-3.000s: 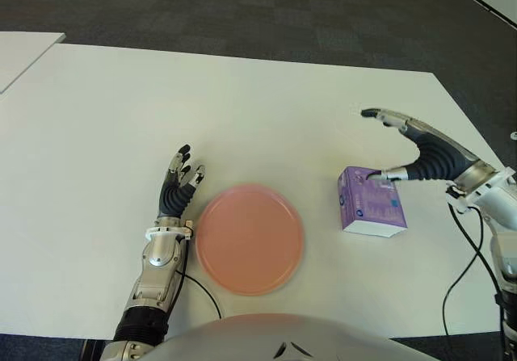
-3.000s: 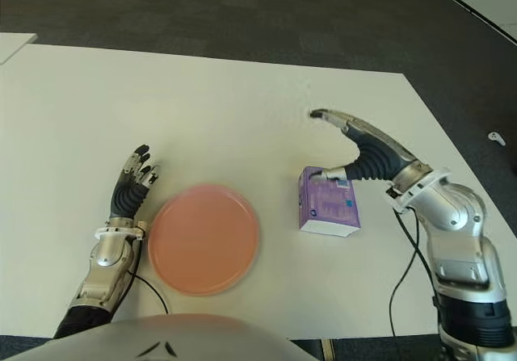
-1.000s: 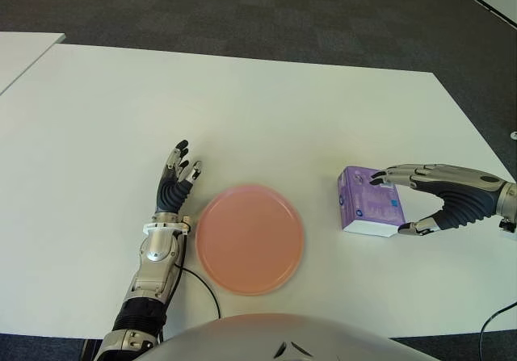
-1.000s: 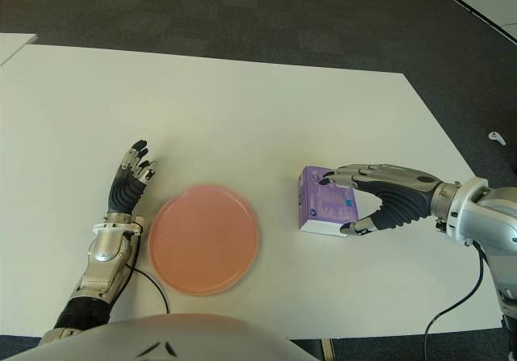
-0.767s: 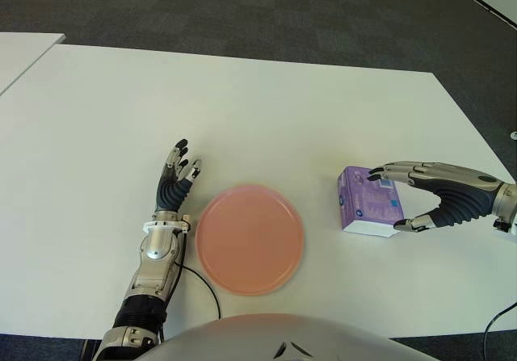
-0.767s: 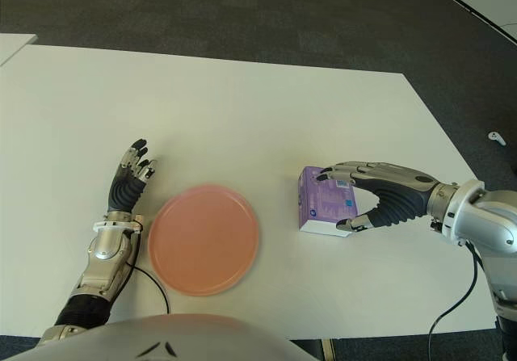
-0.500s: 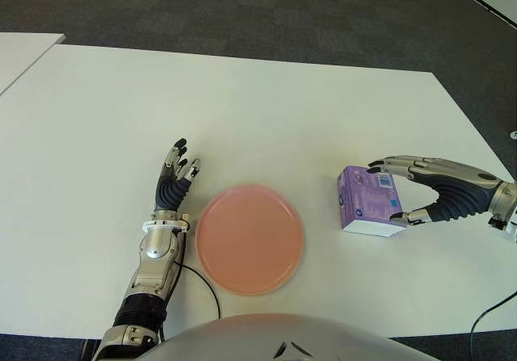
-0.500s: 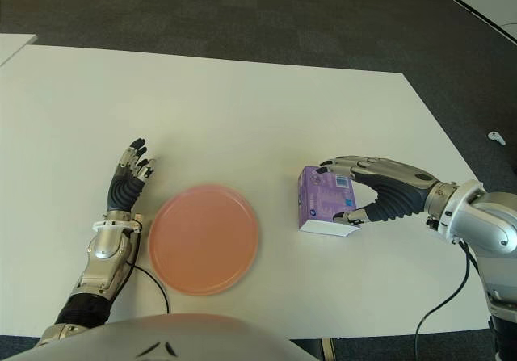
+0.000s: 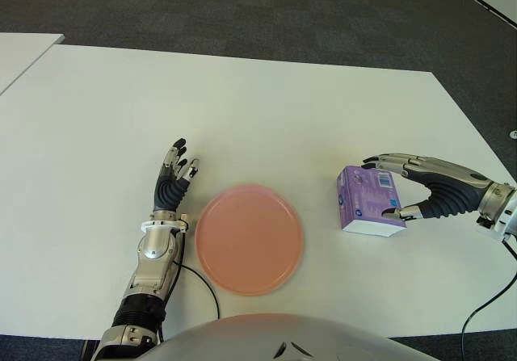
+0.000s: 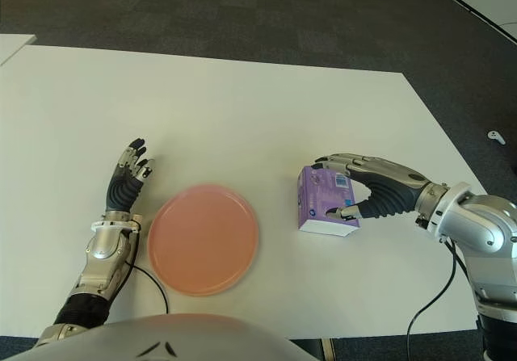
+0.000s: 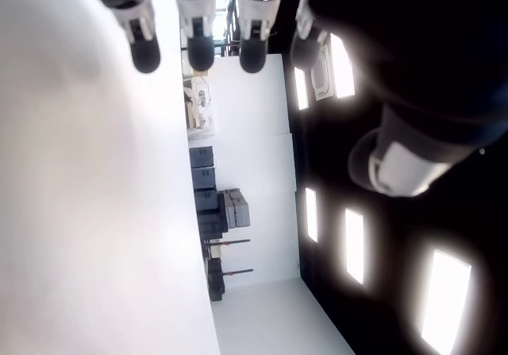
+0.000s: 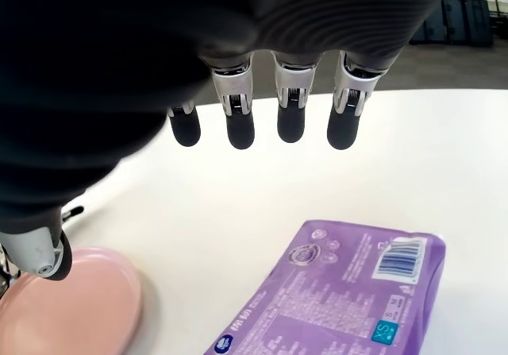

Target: Put the tissue paper into the plate.

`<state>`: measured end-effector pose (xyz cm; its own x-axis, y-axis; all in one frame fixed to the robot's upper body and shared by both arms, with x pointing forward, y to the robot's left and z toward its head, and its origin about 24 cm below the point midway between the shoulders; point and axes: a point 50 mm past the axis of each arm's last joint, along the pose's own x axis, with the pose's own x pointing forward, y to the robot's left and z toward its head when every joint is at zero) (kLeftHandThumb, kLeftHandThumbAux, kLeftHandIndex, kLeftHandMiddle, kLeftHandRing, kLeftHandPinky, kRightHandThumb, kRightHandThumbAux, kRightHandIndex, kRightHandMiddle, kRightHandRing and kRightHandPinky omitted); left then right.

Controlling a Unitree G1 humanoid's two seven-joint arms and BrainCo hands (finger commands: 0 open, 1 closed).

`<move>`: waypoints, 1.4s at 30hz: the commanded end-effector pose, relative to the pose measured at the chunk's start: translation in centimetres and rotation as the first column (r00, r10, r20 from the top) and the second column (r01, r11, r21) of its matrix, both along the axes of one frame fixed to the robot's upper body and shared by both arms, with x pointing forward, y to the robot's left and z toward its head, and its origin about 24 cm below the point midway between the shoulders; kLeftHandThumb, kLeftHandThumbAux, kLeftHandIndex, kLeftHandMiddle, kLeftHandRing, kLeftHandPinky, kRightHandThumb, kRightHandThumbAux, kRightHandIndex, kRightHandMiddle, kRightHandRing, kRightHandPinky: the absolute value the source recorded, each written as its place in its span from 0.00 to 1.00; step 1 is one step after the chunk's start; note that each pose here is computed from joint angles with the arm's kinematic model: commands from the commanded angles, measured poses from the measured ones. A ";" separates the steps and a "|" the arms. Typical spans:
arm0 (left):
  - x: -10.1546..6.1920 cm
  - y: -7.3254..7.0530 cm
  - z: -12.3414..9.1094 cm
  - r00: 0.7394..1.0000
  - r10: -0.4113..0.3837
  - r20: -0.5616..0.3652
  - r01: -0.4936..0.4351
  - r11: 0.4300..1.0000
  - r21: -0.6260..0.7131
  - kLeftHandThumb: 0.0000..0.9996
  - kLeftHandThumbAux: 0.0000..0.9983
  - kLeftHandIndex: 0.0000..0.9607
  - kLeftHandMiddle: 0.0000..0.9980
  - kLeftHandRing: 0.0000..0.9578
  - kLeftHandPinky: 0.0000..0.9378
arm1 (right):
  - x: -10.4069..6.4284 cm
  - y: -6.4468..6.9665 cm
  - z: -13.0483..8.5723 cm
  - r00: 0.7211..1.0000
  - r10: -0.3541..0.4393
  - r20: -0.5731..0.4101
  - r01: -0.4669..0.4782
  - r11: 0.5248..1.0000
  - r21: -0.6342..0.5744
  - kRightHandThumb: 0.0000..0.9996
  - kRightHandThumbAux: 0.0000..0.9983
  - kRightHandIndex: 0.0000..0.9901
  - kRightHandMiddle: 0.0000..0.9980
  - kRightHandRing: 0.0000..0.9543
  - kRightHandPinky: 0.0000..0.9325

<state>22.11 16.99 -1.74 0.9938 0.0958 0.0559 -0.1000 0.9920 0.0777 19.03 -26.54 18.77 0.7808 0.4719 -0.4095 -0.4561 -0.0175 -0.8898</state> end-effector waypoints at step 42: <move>-1.7 1.5 -2.5 0.988 0.052 -0.148 -0.049 0.999 0.022 0.00 0.57 0.00 0.00 0.00 0.00 | 3.0 -2.3 -10.3 0.989 -0.145 -0.037 0.144 0.989 -0.039 0.00 0.43 0.00 0.00 0.00 0.00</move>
<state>22.05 17.94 -1.84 0.9909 0.1264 0.0457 -0.1300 0.9877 0.0872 22.11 -28.40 9.77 0.8343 0.3751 -0.4040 -0.4494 0.0381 -0.8925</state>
